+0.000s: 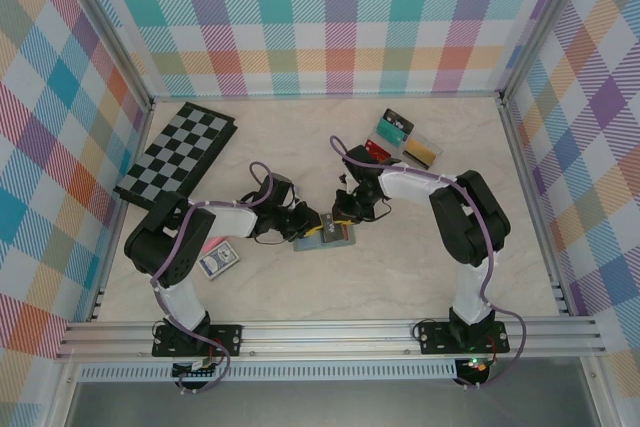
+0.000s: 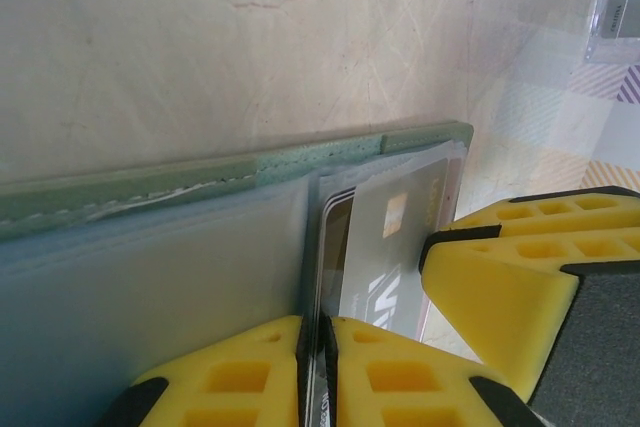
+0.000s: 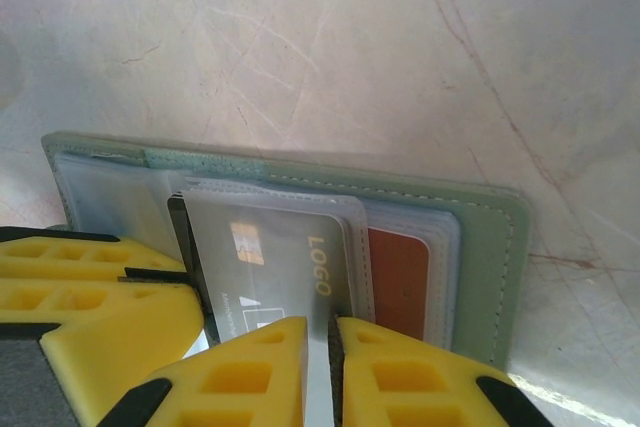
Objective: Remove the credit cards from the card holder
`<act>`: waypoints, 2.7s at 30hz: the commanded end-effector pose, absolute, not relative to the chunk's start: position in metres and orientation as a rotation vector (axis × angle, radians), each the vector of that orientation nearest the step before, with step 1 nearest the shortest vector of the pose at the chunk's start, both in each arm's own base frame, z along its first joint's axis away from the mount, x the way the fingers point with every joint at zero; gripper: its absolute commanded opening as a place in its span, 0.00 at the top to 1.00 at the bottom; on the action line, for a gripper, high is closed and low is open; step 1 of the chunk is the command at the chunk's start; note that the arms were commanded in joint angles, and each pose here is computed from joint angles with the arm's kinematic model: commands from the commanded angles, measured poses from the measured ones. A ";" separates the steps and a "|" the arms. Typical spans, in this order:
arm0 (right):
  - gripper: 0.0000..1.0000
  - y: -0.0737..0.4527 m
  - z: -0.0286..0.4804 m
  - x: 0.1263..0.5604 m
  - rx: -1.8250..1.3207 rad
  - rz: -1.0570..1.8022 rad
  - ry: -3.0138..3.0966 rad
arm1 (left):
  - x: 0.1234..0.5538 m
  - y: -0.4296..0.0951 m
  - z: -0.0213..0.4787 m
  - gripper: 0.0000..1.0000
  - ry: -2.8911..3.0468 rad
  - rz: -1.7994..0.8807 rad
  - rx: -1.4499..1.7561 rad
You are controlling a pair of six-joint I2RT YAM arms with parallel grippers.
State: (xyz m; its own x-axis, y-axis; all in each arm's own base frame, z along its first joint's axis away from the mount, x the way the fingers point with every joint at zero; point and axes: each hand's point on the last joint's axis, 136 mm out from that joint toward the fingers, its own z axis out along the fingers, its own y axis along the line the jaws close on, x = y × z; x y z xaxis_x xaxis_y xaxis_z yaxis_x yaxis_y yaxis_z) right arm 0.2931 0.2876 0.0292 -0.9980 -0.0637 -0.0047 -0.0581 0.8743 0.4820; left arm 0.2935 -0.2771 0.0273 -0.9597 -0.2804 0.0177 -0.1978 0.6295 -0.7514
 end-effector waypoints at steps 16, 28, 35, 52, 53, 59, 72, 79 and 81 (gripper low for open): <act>0.87 0.303 0.022 0.276 0.117 -0.896 -2.902 | 0.295 -0.283 0.030 0.86 2.735 -1.322 -0.329; 0.84 0.292 0.043 0.287 0.114 -0.839 -3.024 | 0.294 -0.268 0.018 0.92 2.776 -1.216 -0.375; 0.76 0.268 0.046 0.298 0.092 -0.651 -3.150 | 0.292 -0.268 0.011 0.93 2.795 -1.212 -0.389; 0.85 0.286 0.028 0.286 0.152 -0.730 -3.022 | 0.293 -0.270 0.013 0.90 2.783 -1.235 -0.388; 0.86 0.287 0.028 0.285 0.153 -0.739 -3.015 | 0.293 -0.270 0.012 0.90 2.785 -1.235 -0.390; 0.91 0.292 0.028 0.283 0.161 -0.779 -2.994 | 0.292 -0.272 0.013 0.89 2.780 -1.261 -0.388; 0.93 0.295 0.024 0.280 0.169 -0.779 -2.970 | 0.295 -0.277 0.019 0.85 2.747 -1.311 -0.372; 0.93 0.289 0.019 0.281 0.149 -0.716 -2.989 | 0.296 -0.269 0.028 0.84 2.724 -1.243 -0.343; 0.93 0.288 0.018 0.281 0.145 -0.709 -2.990 | 0.296 -0.269 0.029 0.84 2.719 -1.243 -0.334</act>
